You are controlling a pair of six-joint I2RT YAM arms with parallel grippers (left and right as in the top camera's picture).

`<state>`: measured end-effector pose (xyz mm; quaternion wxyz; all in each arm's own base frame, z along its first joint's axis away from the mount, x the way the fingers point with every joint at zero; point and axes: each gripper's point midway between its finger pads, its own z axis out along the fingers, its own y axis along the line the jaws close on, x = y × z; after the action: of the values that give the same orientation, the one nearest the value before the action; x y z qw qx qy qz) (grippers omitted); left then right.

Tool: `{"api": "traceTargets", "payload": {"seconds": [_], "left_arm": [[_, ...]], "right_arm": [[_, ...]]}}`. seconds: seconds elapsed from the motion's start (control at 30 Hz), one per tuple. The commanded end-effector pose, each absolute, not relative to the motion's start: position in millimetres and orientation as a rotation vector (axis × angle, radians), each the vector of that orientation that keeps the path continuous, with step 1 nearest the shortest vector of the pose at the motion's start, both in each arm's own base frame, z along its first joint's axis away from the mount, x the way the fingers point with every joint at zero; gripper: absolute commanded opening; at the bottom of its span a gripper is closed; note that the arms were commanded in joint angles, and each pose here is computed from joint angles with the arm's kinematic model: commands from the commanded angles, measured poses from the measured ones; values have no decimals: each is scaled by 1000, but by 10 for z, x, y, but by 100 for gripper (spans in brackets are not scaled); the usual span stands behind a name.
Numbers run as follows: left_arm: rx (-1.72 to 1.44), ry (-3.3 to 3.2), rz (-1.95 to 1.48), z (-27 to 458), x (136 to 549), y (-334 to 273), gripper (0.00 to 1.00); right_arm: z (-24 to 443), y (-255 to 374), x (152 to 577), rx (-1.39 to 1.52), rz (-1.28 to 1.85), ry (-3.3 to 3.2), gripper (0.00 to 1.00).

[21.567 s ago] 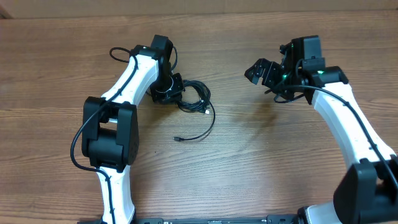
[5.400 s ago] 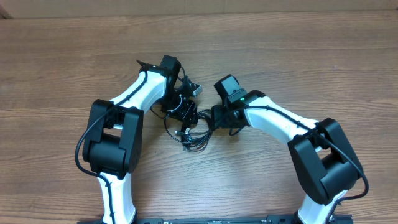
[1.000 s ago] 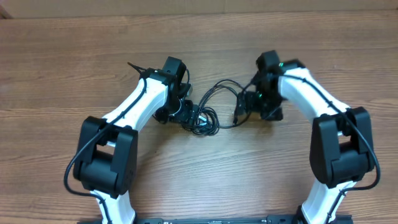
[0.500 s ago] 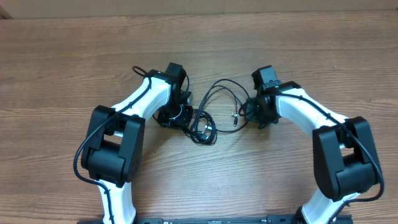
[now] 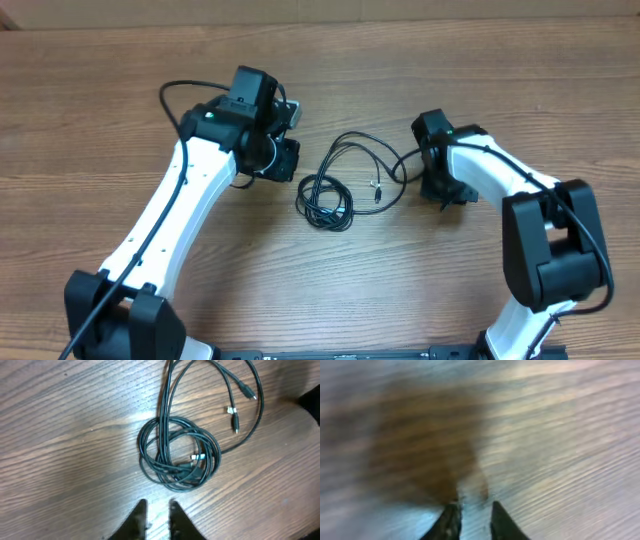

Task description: Untangle cables

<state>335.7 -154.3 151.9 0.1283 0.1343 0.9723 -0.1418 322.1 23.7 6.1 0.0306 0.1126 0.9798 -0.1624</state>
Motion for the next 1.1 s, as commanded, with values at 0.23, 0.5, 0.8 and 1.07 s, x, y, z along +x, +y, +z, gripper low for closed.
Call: {"api": "traceTargets", "payload": {"seconds": [0.23, 0.5, 0.8, 1.07], "left_arm": [[291, 3021, -559, 1168, 3005, -1610, 33], [118, 3064, -561, 771, 2939, -1585, 35], [-82, 3017, -570, 274, 2961, -1566, 57], [-156, 3042, -566, -4, 3020, -1582, 65]], "right_arm": [[360, 1120, 3210, 323, 252, 3243, 74], [217, 1197, 3158, 496, 325, 3232, 55], [-197, 996, 3058, 653, 174, 3162, 41], [-313, 966, 2962, 654, 162, 3169, 28]]}}
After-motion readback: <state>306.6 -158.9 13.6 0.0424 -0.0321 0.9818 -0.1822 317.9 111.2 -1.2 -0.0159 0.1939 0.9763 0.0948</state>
